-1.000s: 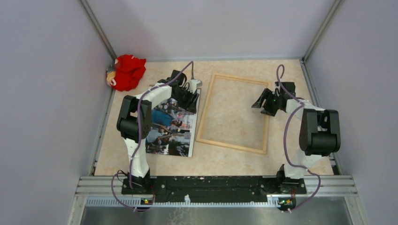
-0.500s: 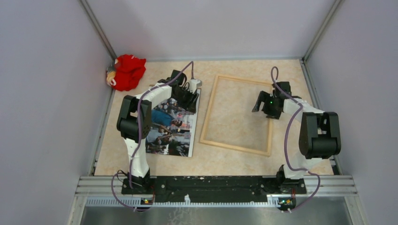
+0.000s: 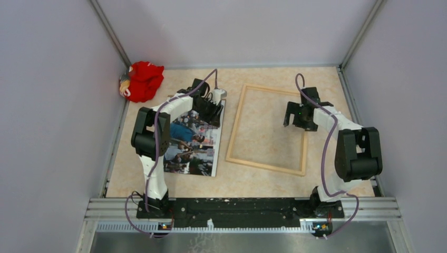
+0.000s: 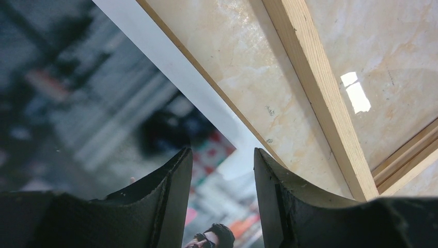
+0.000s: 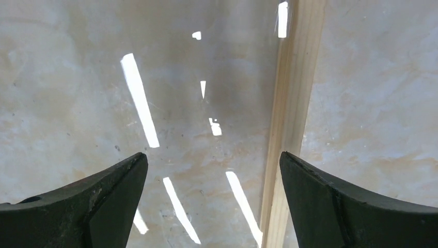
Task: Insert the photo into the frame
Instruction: Place the photo frame item in the photo frame, then pick up the photo at the center of the board.
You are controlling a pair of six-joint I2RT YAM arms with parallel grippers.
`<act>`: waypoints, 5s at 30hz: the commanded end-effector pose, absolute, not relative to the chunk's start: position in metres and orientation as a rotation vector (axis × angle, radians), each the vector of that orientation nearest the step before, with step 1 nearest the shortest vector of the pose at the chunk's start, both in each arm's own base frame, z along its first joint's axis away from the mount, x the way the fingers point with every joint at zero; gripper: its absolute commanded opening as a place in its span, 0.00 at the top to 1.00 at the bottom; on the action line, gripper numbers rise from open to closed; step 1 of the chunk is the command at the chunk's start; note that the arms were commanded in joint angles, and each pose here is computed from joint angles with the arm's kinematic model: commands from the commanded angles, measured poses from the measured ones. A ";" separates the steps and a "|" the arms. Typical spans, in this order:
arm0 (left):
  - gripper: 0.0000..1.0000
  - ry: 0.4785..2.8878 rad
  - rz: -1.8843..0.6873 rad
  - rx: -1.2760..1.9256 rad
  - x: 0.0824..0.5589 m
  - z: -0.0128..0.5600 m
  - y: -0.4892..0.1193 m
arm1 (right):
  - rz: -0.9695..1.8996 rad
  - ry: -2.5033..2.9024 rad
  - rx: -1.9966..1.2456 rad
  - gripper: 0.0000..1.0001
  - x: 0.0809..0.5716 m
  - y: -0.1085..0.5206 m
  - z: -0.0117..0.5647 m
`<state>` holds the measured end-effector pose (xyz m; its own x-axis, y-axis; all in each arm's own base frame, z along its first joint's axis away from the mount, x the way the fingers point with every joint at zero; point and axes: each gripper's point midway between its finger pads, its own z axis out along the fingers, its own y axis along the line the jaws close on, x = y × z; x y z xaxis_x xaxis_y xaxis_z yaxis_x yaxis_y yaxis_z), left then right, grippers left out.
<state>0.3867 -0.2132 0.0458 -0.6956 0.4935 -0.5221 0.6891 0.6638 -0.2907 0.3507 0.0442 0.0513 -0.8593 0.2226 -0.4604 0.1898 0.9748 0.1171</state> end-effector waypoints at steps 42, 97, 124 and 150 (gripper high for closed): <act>0.18 2.339 -0.402 0.718 0.444 0.160 -0.076 | 0.541 2.231 -0.151 0.01 0.438 0.269 0.204; 0.38 2.648 -0.039 0.453 0.382 0.011 0.060 | 0.322 2.410 -0.365 0.21 0.399 0.443 0.065; 0.26 2.511 0.003 0.420 0.434 0.095 0.078 | 0.334 2.412 -0.213 0.12 0.438 0.399 0.081; 0.31 2.571 0.155 0.367 0.421 0.043 0.083 | 0.502 2.510 -0.134 0.09 0.415 0.405 0.055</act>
